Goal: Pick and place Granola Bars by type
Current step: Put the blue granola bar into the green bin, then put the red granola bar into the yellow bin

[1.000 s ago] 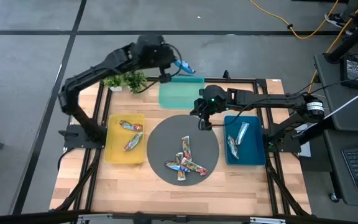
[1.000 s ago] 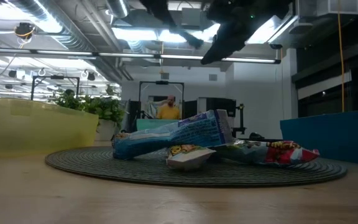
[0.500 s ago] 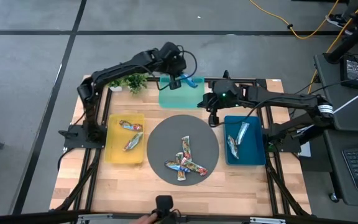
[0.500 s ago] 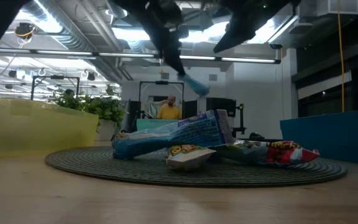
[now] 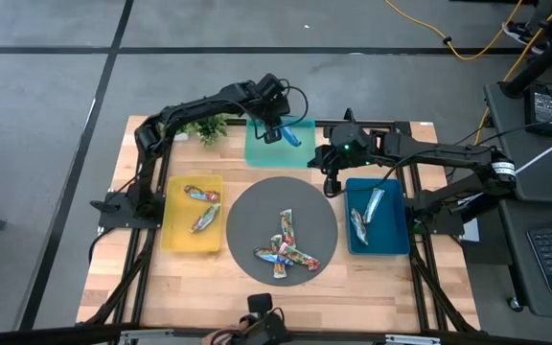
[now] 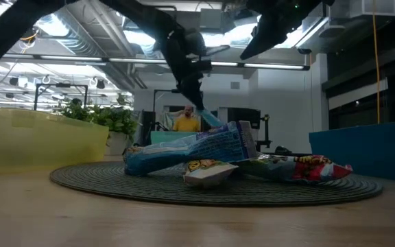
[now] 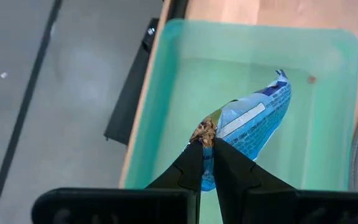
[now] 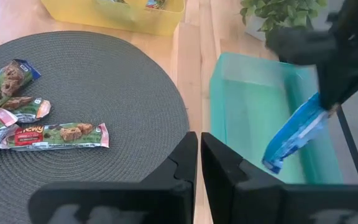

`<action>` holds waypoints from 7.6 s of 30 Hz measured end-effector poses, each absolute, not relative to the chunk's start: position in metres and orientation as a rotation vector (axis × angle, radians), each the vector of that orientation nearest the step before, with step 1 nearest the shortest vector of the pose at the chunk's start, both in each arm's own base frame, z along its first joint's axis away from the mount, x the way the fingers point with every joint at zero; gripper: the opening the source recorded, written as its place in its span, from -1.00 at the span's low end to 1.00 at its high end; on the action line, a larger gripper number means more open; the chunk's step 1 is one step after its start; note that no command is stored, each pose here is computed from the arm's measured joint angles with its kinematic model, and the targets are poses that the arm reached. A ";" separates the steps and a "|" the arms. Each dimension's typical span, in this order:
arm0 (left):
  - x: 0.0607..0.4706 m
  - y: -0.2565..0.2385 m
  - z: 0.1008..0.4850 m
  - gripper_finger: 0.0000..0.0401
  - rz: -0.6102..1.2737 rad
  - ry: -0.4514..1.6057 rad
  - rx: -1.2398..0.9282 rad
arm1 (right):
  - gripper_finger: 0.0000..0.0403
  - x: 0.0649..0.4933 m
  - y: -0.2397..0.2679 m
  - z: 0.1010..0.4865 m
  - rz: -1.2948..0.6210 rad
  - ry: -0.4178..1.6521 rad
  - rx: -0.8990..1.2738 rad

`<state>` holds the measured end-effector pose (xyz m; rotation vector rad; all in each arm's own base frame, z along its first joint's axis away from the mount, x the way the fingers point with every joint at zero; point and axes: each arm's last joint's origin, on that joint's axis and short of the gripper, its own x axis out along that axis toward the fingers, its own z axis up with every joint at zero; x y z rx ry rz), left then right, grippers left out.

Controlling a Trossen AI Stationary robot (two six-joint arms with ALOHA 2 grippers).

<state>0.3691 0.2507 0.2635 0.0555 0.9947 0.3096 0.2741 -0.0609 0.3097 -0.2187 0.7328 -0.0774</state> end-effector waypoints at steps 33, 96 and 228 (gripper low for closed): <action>0.374 0.259 0.203 -0.36 0.262 1.235 0.031 | -0.87 0.274 -0.061 0.309 -0.068 0.736 -0.220; 0.162 -0.004 0.400 -0.45 -0.032 0.395 -0.069 | 0.41 0.352 0.042 0.240 0.514 1.021 -0.559; 0.239 0.018 0.420 0.29 0.353 0.032 0.336 | -0.92 0.371 -0.110 0.449 0.249 0.383 -0.105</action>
